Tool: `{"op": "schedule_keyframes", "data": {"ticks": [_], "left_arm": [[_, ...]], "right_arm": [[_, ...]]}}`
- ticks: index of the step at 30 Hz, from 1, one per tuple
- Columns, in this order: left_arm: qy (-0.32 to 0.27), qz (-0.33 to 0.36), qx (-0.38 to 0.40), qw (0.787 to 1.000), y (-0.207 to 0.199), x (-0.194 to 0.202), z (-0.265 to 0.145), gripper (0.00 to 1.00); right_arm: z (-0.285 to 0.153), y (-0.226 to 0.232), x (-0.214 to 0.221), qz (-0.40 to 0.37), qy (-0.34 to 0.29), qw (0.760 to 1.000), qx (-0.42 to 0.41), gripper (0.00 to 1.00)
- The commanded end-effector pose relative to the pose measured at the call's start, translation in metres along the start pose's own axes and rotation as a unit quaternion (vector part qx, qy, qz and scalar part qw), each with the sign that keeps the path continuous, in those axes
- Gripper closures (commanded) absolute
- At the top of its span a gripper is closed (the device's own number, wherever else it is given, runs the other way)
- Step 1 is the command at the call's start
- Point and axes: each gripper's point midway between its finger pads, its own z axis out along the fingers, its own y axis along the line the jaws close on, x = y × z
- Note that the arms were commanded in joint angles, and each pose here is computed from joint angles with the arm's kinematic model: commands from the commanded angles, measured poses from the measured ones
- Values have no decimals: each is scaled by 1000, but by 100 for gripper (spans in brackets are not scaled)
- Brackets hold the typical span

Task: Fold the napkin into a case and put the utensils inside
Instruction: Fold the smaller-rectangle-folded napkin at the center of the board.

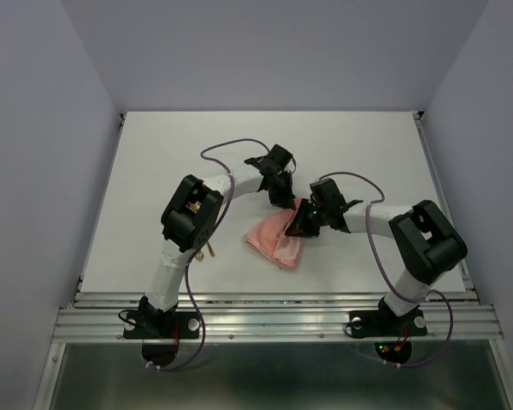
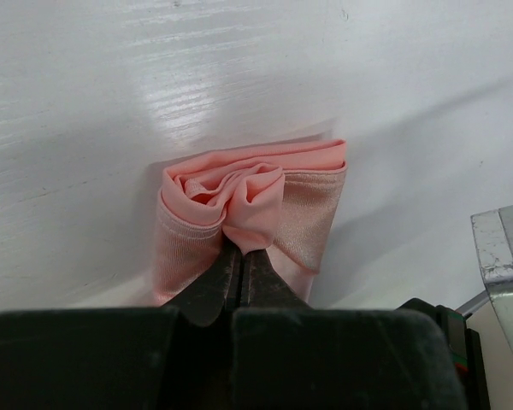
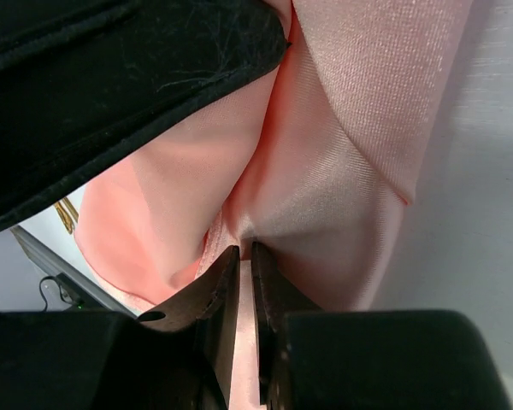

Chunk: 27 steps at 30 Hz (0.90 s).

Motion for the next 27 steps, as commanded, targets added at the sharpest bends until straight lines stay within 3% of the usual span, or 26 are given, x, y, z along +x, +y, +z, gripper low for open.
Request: {"op": "schedule_keyframes", "data": {"ticks": [1, 12, 20, 27], "left_arm": [[-27, 13, -31, 999, 5, -12, -16, 100], [-43, -8, -13, 999, -15, -20, -39, 100], [-41, -15, -28, 999, -5, -35, -24, 100], [-32, -4, -60, 998, 21, -34, -6, 100]], "right_arm": [[11, -42, 13, 15, 6, 996, 90, 83], [25, -48, -17, 52, -43, 988, 142, 83], [34, -22, -33, 53, -51, 992, 99, 83], [1, 15, -58, 27, -92, 994, 51, 78]]}}
